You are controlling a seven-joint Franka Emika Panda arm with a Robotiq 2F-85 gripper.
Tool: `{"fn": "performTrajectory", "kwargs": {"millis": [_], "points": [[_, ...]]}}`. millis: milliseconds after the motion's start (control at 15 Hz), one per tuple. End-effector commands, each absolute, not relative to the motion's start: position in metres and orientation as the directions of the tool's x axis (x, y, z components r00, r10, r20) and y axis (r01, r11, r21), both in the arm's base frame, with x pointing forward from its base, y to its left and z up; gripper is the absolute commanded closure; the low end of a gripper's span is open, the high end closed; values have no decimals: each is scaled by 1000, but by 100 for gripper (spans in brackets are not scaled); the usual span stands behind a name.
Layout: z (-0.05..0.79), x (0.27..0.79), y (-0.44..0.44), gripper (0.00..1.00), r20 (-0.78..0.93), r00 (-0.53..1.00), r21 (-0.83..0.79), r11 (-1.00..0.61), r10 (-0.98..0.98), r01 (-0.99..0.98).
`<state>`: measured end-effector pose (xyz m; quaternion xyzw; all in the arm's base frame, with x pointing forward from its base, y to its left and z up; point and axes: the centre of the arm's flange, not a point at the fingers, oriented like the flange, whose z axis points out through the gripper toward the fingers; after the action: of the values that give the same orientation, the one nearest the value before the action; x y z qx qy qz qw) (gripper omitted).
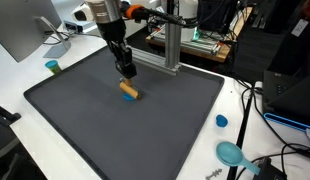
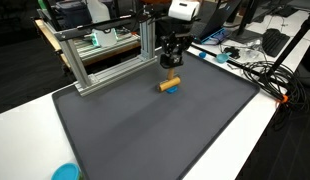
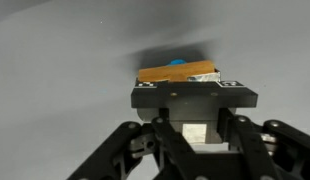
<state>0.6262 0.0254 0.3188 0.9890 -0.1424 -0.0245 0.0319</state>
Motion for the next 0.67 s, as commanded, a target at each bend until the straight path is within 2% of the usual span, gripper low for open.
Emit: {"fn": "performTrajectory", "kwargs": {"millis": [0, 600], "points": [[281, 621, 12, 78, -113, 942, 77, -947, -318, -310], [276, 614, 1, 78, -183, 919, 100, -936, -350, -337]]}}
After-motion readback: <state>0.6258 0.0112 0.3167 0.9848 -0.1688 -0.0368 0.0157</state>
